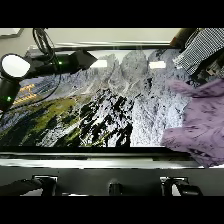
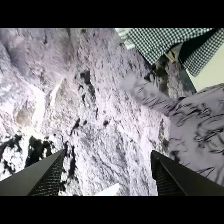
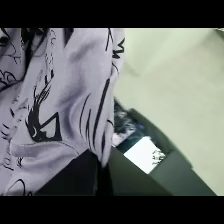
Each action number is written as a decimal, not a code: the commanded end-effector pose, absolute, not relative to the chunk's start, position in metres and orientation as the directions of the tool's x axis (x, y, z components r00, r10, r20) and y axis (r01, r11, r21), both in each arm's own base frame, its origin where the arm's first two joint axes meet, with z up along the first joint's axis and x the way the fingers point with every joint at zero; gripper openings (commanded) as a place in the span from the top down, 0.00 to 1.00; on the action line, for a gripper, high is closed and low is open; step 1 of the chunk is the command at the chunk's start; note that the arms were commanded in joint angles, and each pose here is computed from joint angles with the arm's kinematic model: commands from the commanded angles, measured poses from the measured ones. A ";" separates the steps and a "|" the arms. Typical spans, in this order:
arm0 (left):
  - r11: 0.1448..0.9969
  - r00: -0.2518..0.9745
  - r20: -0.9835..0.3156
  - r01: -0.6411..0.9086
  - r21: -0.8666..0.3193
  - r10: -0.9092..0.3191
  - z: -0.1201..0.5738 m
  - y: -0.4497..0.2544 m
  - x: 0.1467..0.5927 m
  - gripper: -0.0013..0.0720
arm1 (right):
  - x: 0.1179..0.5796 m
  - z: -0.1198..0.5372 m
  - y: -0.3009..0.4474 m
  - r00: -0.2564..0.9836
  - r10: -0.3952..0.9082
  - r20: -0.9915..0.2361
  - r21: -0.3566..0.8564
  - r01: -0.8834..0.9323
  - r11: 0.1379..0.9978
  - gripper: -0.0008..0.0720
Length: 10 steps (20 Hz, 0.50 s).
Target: Fold the clothes and pants, and hang the long-sleeved shirts on hangers.
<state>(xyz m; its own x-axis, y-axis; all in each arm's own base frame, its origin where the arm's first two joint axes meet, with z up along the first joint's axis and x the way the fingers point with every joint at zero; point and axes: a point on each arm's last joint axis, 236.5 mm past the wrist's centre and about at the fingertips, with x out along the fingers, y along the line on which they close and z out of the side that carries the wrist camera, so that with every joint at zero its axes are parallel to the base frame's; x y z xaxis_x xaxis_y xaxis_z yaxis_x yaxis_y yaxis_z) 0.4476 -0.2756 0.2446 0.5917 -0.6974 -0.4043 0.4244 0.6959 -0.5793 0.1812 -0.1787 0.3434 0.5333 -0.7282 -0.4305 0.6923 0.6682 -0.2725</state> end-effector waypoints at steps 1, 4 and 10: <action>0.687 0.545 -0.437 0.432 -0.585 -0.715 0.237 -0.285 0.434 0.14 | 0.183 0.376 -0.217 0.361 -0.861 -0.359 -0.277 0.839 0.468 0.93; 0.687 0.516 -0.465 0.432 -0.584 -0.719 0.230 -0.286 0.428 0.14 | 0.206 0.383 -0.252 0.307 -0.880 -0.363 -0.243 0.881 0.407 0.93; 0.690 0.498 -0.485 0.432 -0.580 -0.719 0.226 -0.286 0.423 0.14 | 0.211 0.450 -0.311 0.298 -0.938 -0.178 -0.054 0.949 0.312 0.93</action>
<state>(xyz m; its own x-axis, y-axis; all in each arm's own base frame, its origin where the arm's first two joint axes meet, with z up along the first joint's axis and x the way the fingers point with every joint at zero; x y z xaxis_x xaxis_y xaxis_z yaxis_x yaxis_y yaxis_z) 0.4259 -0.2858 0.2284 0.5080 -0.7199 -0.4730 0.4315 0.6879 -0.5836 0.2058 -0.2848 0.4235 0.3016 -0.9158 -0.2654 0.9294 0.3445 -0.1325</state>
